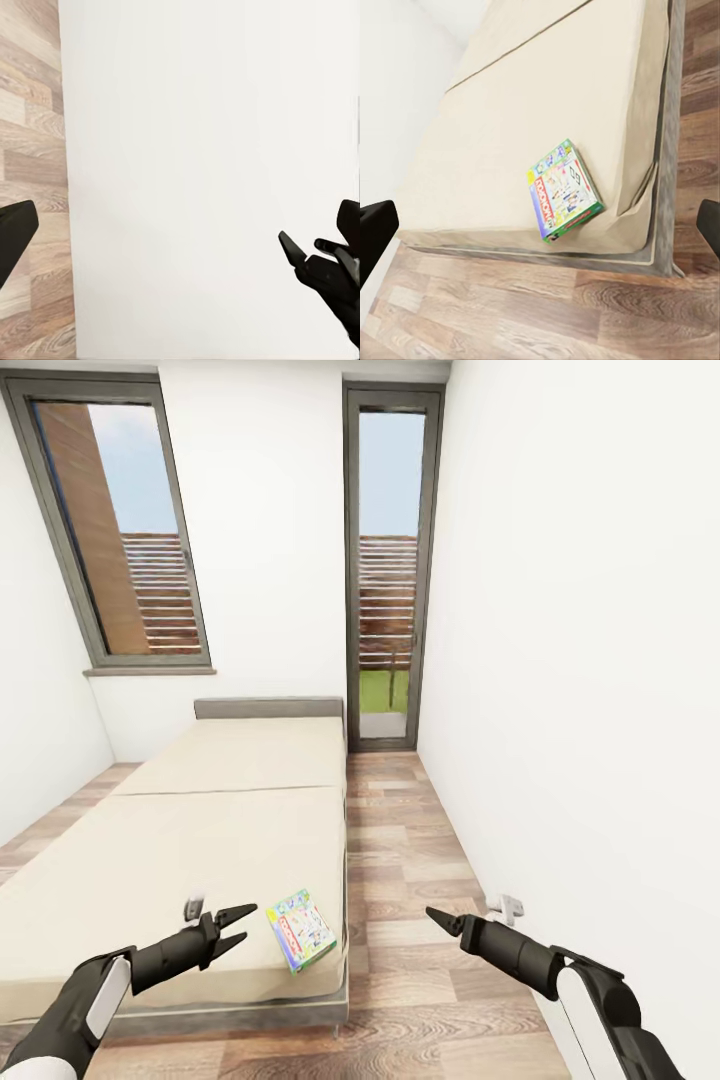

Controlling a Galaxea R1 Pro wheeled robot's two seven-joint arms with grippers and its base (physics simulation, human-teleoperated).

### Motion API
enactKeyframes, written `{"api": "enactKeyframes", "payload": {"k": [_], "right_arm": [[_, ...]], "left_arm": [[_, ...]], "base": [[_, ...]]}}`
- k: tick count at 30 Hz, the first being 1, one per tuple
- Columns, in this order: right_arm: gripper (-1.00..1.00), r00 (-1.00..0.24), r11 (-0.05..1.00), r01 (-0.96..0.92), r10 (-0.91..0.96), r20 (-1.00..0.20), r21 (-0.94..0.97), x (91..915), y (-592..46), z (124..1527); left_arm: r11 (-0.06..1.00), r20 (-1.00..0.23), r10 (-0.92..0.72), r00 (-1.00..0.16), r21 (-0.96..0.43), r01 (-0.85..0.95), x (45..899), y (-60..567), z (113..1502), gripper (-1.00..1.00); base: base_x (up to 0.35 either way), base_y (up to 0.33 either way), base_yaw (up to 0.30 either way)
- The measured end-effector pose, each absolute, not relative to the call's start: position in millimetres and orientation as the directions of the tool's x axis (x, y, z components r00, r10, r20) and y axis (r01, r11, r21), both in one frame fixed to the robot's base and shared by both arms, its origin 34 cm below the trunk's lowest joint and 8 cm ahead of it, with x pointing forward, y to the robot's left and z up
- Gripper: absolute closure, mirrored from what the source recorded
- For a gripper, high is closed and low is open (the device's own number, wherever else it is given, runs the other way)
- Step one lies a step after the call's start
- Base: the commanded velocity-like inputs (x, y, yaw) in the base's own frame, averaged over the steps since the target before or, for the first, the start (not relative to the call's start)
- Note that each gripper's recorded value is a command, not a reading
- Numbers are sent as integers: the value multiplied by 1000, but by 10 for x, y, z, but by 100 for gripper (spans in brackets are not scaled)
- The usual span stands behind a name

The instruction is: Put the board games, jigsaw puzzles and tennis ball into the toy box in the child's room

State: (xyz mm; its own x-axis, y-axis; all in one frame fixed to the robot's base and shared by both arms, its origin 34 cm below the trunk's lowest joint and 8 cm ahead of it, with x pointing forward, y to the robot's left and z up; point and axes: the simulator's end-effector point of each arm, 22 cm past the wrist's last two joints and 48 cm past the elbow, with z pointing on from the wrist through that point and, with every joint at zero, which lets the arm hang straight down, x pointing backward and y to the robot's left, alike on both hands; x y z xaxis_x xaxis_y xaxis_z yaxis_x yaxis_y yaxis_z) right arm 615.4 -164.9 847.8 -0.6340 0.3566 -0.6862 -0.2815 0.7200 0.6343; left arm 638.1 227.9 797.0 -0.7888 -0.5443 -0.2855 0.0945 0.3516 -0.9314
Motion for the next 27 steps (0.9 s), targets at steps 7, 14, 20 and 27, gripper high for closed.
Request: {"api": "enactKeyframes", "payload": {"k": [7, 14, 20, 27], "right_arm": [[-100, -636, 714, -280, 363, -681, 641, 6147, -1643, 8367], [-100, -635, 713, -282, 363, -682, 642, 6140, -1629, 8260], [-100, -633, 712, -286, 362, -684, 641, 6138, -1632, 8172], [-100, -627, 712, -292, 362, -689, 639, 6147, -1631, 8078]], "left_arm": [[269, -181, -557, -811, -963, 31, 6324, 2310, 7937, -100], [256, -166, -559, -813, -966, 21, 6313, 2336, 7837, -100], [249, -159, -558, -815, -968, 18, 6298, 2329, 7735, -100], [242, -152, -557, -816, -970, 16, 6278, 2328, 7608, -100]], "base": [[0, 0, 0], [0, 0, 0], [0, 0, 0], [0, 0, 0]]}}
